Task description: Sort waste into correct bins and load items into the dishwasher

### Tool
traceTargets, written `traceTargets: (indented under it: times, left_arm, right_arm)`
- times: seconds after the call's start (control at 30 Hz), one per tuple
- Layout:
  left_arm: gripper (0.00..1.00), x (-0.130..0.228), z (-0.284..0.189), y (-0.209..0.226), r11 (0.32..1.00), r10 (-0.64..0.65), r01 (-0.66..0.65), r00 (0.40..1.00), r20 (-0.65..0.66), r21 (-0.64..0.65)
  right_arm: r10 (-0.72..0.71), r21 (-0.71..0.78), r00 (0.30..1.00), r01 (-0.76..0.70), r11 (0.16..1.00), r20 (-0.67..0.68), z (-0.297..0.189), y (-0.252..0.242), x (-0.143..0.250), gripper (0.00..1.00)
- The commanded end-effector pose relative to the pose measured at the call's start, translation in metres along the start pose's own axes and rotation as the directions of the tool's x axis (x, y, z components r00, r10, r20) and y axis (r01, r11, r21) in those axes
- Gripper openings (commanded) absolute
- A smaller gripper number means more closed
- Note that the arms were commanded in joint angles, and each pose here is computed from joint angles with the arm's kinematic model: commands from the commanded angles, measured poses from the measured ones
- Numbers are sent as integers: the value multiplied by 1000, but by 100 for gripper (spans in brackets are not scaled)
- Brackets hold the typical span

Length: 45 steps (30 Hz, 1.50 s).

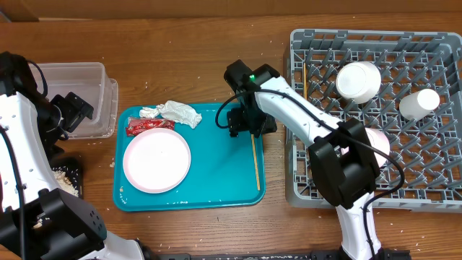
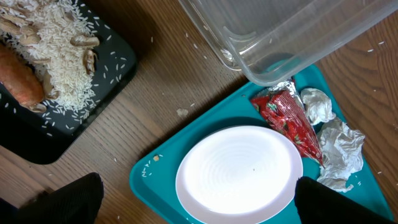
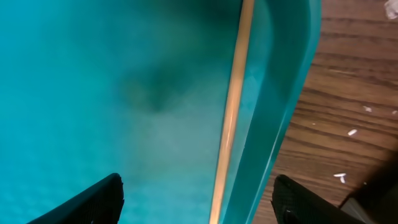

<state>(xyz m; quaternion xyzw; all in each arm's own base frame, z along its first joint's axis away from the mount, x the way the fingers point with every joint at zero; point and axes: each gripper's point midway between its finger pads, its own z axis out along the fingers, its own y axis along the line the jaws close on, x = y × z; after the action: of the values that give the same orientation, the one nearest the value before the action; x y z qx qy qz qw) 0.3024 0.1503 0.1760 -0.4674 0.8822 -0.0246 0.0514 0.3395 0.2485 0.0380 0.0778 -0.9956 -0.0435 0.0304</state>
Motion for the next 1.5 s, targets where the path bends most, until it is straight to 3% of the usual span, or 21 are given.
traceTargets:
  times: [0.0, 0.47, 0.87, 1.1, 1.33, 1.47]
  left_arm:
    - [100, 1, 2, -1, 1000, 14, -14, 1000, -8, 0]
    - [100, -1, 2, -1, 1000, 14, -14, 1000, 0, 0]
    - [100, -1, 2, -1, 1000, 14, -14, 1000, 1, 0]
    - [100, -1, 2, -1, 1000, 15, -15, 1000, 1, 0]
    - [100, -1, 2, -1, 1000, 14, -14, 1000, -2, -1]
    - [100, -1, 2, -1, 1000, 14, -14, 1000, -3, -1]
  right_arm:
    - [-5, -13, 1000, 5, 1000, 31, -8, 2, -3, 79]
    - [-4, -82, 997, 10, 997, 72, 3, 17, -12, 78]
    - [0, -51, 998, 3, 999, 62, 29, 6, -6, 75]
    - [27, -13, 999, -26, 1000, 27, 44, -3, 5, 46]
    - [31, -4, 999, -31, 1000, 12, 36, 3, 10, 4]
    - [37, -13, 999, -37, 999, 19, 13, 7, 2, 4]
